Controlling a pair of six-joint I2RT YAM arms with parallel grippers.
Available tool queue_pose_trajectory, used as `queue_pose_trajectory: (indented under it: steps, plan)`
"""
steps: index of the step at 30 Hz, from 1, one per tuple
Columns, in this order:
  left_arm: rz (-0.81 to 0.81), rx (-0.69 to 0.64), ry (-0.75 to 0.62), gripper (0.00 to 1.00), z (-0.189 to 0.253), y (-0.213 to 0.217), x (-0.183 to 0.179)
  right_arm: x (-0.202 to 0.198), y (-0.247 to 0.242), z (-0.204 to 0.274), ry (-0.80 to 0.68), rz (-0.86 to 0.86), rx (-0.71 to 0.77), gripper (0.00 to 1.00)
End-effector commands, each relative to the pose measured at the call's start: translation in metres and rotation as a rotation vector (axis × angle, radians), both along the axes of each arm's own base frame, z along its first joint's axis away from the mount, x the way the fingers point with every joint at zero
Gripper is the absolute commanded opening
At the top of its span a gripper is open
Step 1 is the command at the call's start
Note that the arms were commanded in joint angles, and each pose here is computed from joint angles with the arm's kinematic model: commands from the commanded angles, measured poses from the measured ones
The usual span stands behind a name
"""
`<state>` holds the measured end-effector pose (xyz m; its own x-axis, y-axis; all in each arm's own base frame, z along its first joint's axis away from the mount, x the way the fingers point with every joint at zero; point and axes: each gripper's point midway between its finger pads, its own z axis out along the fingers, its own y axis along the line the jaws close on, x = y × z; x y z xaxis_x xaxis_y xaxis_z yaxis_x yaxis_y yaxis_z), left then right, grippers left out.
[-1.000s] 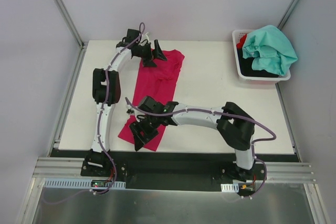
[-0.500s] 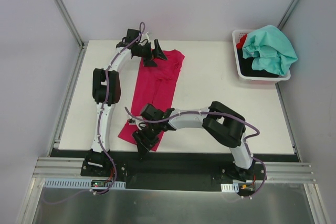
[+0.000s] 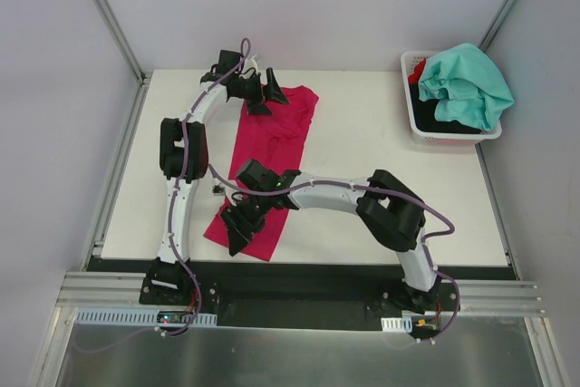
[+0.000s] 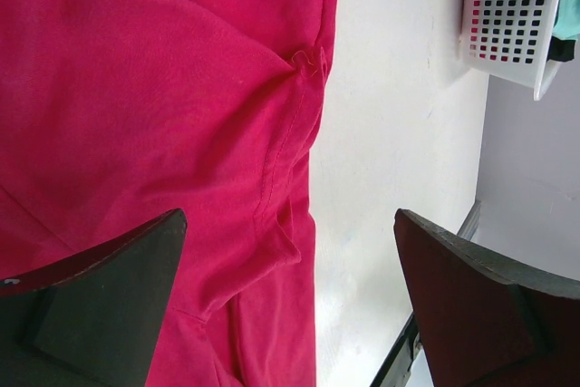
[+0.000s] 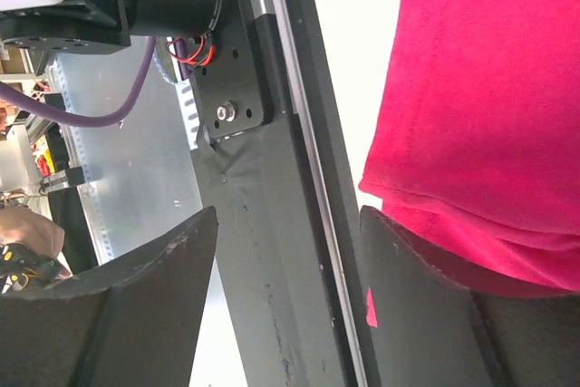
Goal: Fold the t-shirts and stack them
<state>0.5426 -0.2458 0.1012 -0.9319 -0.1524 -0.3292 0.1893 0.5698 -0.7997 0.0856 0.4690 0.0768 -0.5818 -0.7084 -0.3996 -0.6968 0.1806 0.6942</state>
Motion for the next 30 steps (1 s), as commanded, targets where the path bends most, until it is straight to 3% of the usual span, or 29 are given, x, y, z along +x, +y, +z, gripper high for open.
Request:
queue_pose_trajectory:
  steps: [1, 13, 24, 30]
  plan:
    - [-0.006, -0.007, -0.016, 0.99, -0.002, -0.002, 0.002, 0.013, 0.007, 0.003, -0.035, 0.028, 0.035, 0.68]
    - [0.000, 0.002, -0.024, 0.99, 0.001, 0.001, 0.002, 0.041, 0.025, -0.050, 0.021, -0.008, -0.021, 0.68]
    - [0.012, 0.017, -0.037, 0.99, 0.000, 0.004, 0.006, 0.026, -0.065, -0.090, 0.003, -0.120, -0.367, 0.70]
    - [0.019, 0.022, -0.040, 0.99, 0.000, 0.005, 0.008, 0.011, -0.090, -0.093, 0.010, -0.126, -0.435, 0.70]
